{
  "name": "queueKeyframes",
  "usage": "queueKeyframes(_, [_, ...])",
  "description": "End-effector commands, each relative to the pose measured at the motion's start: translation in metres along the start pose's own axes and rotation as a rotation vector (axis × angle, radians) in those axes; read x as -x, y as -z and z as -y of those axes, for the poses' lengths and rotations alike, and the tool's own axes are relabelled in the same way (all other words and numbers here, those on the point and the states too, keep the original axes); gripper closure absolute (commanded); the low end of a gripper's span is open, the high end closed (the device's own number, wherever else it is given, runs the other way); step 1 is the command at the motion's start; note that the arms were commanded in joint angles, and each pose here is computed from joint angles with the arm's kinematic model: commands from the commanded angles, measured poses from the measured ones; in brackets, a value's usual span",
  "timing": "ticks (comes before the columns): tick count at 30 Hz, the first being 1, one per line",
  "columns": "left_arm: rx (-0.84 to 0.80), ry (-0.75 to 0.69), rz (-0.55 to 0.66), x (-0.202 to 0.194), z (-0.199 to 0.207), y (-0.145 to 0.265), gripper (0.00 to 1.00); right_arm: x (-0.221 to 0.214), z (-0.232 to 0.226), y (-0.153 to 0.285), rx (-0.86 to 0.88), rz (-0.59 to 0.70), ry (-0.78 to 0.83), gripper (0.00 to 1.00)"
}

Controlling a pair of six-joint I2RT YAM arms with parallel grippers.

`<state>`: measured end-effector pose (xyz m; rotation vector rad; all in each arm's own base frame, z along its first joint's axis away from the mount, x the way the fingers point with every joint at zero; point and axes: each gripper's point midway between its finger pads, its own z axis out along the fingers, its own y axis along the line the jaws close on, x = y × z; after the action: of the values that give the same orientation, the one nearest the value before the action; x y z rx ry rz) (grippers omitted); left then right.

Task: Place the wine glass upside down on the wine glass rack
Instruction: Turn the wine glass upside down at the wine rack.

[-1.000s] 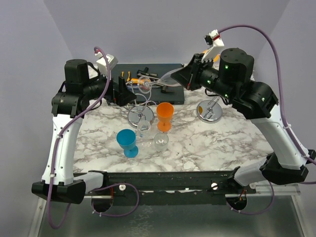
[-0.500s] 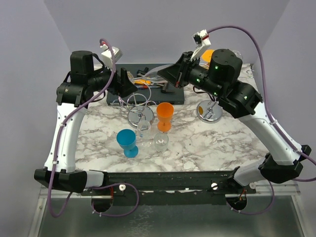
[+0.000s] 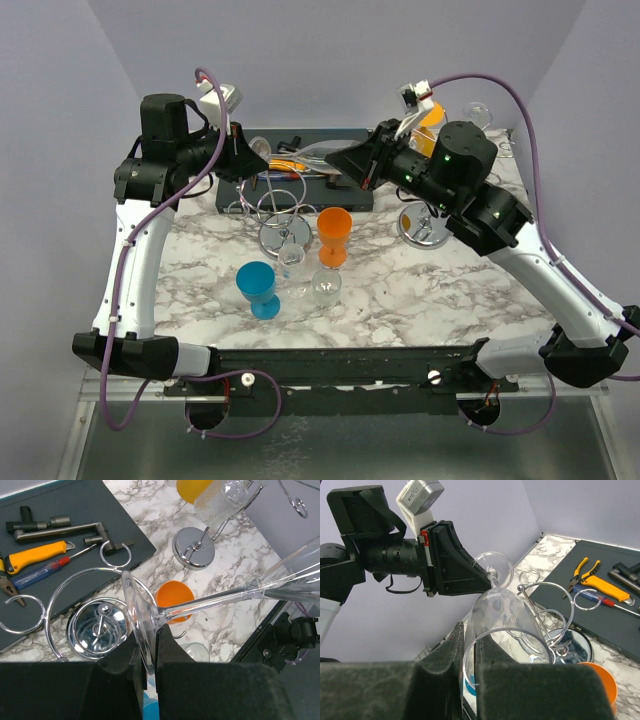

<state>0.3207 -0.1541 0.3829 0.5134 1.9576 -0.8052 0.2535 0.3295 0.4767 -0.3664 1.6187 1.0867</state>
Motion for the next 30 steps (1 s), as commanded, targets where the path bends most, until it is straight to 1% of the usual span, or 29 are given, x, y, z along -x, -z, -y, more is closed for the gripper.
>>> queueKeyframes(1, [0.022, -0.223, 0.090, 0.031, 0.003, 0.007, 1.00, -0.003, -0.021, 0.002, 0.103, 0.003, -0.043, 0.84])
queueKeyframes(2, [0.024, -0.257, 0.103, 0.036, 0.003, 0.008, 1.00, -0.010, -0.019, 0.002, 0.100, -0.018, -0.048, 0.71])
queueKeyframes(3, [0.027, -0.287, 0.113, 0.039, 0.003, 0.009, 1.00, -0.017, -0.017, 0.003, 0.094, -0.039, -0.056, 0.55])
queueKeyframes(4, [0.034, -0.325, 0.127, 0.044, 0.002, 0.010, 1.00, -0.025, -0.014, 0.003, 0.084, -0.065, -0.061, 0.44])
queueKeyframes(8, [0.085, -0.494, 0.175, 0.063, -0.003, 0.018, 1.00, -0.045, -0.001, 0.011, 0.024, -0.142, -0.072, 0.18])
queueKeyframes(10, [0.103, -0.580, 0.199, 0.072, -0.004, 0.022, 1.00, -0.046, -0.001, 0.019, 0.016, -0.161, -0.066, 0.10])
queueKeyframes(14, [0.128, -0.702, 0.267, 0.090, 0.001, 0.031, 1.00, -0.044, 0.000, 0.037, -0.012, -0.175, -0.054, 0.00])
queueKeyframes(18, [0.109, -0.790, 0.353, 0.105, 0.016, 0.040, 1.00, -0.043, 0.001, 0.055, -0.039, -0.202, -0.054, 0.00])
queueKeyframes(22, [0.030, -0.900, 0.450, 0.106, 0.039, 0.046, 1.00, -0.042, 0.002, 0.071, -0.069, -0.218, -0.061, 0.00])
queueKeyframes(25, [-0.025, -0.950, 0.484, 0.105, 0.052, 0.049, 1.00, -0.037, 0.001, 0.083, -0.089, -0.218, -0.072, 0.00])
queueKeyframes(27, [-0.042, -0.974, 0.494, 0.107, 0.056, 0.050, 1.00, -0.030, -0.007, 0.090, -0.064, -0.204, -0.085, 0.00])
queueKeyframes(30, [-0.072, -1.046, 0.520, 0.109, 0.067, 0.055, 1.00, -0.015, -0.020, 0.096, -0.022, -0.162, -0.117, 0.00])
